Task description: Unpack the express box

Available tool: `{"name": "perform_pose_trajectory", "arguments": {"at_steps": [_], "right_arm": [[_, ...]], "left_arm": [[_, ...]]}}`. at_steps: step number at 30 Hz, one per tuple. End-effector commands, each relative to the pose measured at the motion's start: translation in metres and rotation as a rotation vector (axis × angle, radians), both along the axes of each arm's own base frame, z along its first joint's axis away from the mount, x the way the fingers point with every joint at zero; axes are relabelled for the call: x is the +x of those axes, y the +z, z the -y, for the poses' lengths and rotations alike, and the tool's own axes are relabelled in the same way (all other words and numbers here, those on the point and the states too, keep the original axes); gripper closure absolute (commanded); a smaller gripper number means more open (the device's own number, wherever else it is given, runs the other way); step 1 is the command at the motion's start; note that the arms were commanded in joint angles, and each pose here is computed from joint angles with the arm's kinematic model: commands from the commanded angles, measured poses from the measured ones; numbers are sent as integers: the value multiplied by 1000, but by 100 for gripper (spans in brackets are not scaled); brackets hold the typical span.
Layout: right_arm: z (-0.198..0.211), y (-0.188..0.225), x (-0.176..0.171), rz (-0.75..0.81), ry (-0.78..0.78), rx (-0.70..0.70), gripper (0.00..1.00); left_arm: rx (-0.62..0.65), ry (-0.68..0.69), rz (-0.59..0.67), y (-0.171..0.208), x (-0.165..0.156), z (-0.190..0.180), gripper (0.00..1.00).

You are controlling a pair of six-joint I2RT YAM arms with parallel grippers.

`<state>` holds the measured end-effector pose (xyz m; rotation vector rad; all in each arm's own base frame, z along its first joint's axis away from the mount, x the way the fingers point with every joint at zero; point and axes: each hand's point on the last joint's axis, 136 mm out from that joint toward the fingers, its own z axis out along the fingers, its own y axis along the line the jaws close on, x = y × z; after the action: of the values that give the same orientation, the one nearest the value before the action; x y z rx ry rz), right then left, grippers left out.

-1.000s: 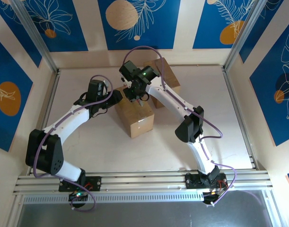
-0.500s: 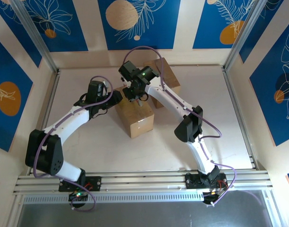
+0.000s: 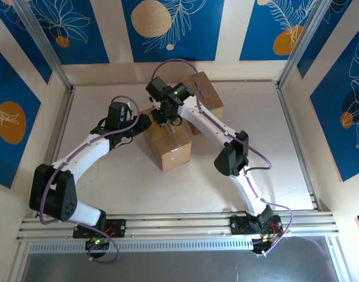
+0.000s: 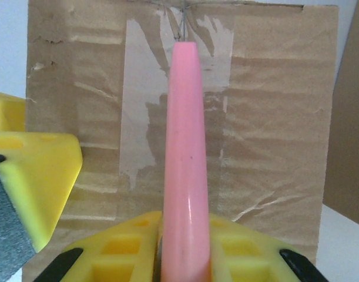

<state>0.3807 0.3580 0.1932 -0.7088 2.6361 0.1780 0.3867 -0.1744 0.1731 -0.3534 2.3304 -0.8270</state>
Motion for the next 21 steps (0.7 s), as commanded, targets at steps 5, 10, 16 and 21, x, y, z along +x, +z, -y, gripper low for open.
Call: {"name": "perform_pose_trajectory", "arguments": {"at_steps": [5, 10, 16, 21], "right_arm": [[-4, -6, -2, -19, -12, -4, 100], [3, -13, -8, -43, -25, -42, 100], [4, -17, -16, -64, -25, -66, 100], [7, -18, -24, -83, -34, -86, 100]], "left_arm": [[-20, -2, 31, 10, -1, -3, 52], [-21, 3, 23, 5, -1, -3, 53], [-20, 17, 8, -2, -2, -5, 53], [-21, 24, -5, -8, -3, -6, 54]]}}
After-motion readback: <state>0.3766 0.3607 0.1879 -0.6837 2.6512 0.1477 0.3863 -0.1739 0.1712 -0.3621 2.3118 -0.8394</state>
